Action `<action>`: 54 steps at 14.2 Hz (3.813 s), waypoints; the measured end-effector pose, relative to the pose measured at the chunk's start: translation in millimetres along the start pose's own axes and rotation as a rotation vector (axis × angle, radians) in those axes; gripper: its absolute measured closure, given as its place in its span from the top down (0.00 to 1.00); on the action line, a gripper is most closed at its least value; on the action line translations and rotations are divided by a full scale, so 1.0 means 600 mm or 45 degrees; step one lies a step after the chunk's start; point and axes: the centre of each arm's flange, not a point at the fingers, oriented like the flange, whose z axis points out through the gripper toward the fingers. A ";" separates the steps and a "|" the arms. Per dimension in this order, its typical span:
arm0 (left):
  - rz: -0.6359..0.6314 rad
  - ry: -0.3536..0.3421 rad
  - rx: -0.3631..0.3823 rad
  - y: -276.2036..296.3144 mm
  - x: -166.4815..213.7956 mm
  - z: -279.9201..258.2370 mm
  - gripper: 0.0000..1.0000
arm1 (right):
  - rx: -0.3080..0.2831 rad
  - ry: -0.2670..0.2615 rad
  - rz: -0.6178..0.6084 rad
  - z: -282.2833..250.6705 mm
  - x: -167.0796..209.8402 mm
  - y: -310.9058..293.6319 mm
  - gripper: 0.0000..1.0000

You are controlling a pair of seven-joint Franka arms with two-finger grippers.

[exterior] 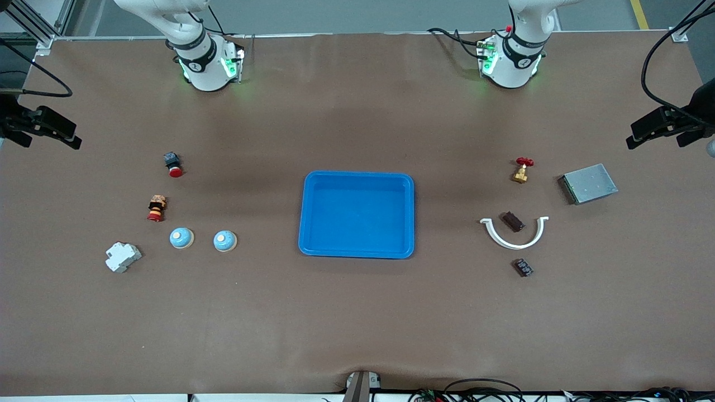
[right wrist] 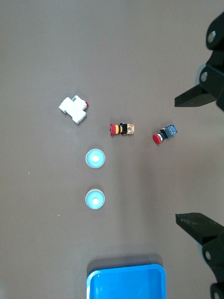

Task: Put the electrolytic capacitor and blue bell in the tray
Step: 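Move the right gripper toward the bells while the left gripper approaches capacitors, then lower the right gripper over a bell while the left gripper descends, then close the right gripper on the bell while the left gripper grasps capacitor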

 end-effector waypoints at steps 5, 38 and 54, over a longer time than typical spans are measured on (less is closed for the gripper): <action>0.002 -0.128 -0.025 -0.011 0.044 0.091 1.00 | 0.000 -0.001 -0.001 0.001 0.001 0.000 1.00; -0.611 -0.404 -0.018 0.109 0.116 0.719 0.98 | 0.011 -0.144 0.071 0.279 0.116 -0.251 1.00; -0.626 -0.439 0.001 0.098 0.106 0.758 0.86 | 0.023 -0.071 -0.245 0.571 0.165 -0.285 1.00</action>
